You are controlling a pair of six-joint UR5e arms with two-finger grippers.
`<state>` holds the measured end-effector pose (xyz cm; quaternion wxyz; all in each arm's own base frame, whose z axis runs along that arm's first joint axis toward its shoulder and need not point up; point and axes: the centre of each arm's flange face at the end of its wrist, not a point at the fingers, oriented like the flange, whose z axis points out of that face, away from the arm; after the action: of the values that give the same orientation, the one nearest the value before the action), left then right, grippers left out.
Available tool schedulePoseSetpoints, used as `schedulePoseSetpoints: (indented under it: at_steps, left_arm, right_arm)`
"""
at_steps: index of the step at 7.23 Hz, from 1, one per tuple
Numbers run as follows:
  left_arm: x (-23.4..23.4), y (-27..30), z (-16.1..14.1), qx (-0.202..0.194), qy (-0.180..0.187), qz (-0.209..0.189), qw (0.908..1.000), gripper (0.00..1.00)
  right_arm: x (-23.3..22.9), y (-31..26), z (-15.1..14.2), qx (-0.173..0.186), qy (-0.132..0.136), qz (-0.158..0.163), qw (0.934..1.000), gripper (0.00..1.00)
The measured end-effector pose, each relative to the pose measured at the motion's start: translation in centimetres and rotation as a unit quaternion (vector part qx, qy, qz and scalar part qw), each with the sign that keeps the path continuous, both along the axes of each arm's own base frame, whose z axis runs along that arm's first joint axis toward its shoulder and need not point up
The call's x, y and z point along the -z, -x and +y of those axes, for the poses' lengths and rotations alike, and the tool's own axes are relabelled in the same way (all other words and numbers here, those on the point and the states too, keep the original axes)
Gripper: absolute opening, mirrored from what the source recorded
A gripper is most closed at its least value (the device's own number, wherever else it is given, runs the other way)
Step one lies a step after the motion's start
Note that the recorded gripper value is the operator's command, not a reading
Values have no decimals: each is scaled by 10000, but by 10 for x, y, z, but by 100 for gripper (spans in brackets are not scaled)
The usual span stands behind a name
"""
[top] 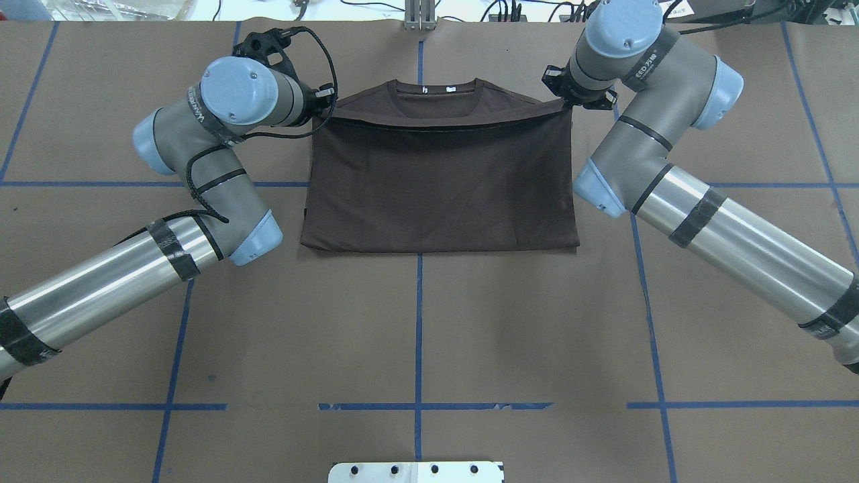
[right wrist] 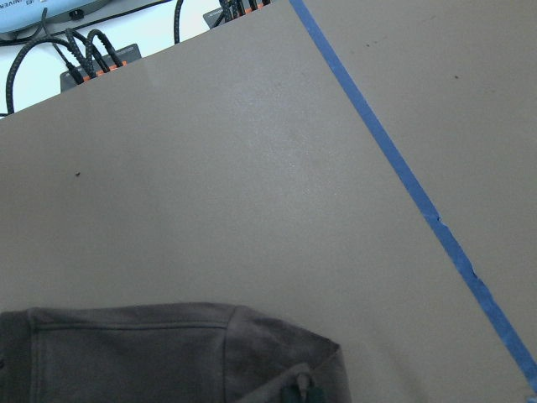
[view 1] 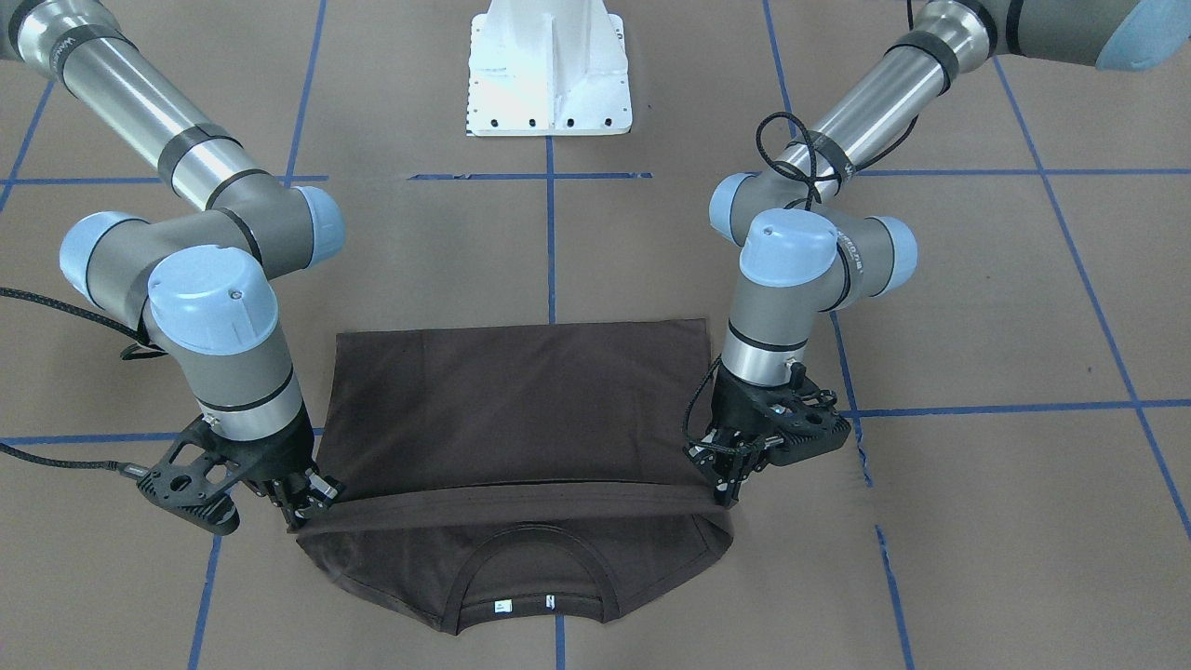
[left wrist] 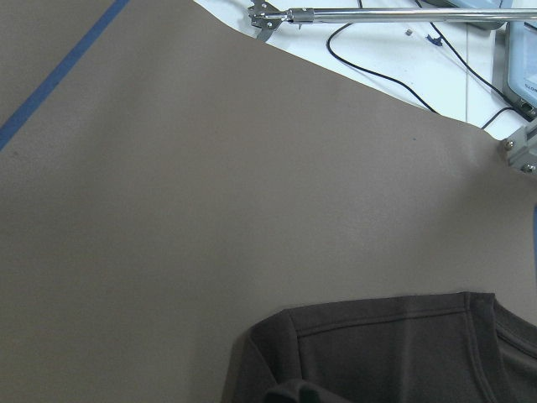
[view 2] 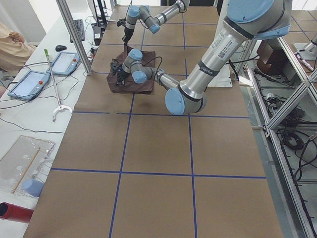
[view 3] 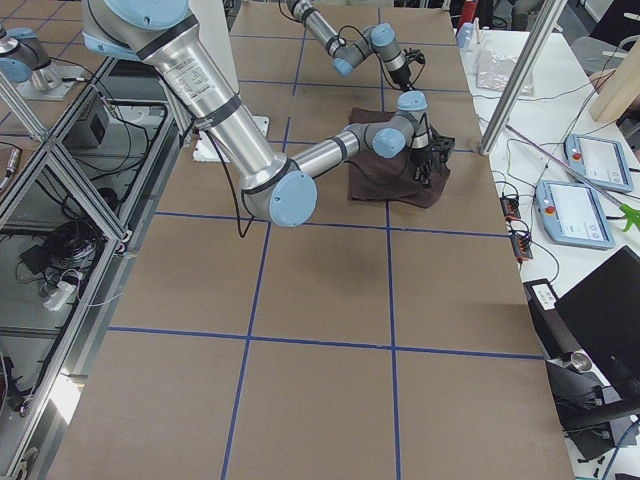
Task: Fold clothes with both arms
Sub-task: 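Lay the hem at the collar and open both grippers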
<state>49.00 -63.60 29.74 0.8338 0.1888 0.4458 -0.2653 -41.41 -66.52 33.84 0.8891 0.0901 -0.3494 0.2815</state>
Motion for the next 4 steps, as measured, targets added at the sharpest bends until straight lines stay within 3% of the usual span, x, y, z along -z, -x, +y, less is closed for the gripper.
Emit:
schedulePoseSetpoints:
  at_steps: [1, 2, 4]
  left_arm:
    - [-5, -2, -2, -16, -11, -26, 10000, 64]
    - [-12, -3, -4, -46, -50, -64, 10000, 65]
    - [-19, 0, -6, -60, -111, -59, 9999, 66]
  right_arm:
    - [-4, 2, -1, 9, 10, 16, 10000, 53]
    - [-6, 5, -3, 19, -6, 7, 10000, 63]
    - [0, 12, -11, 12, -97, -81, 9999, 66]
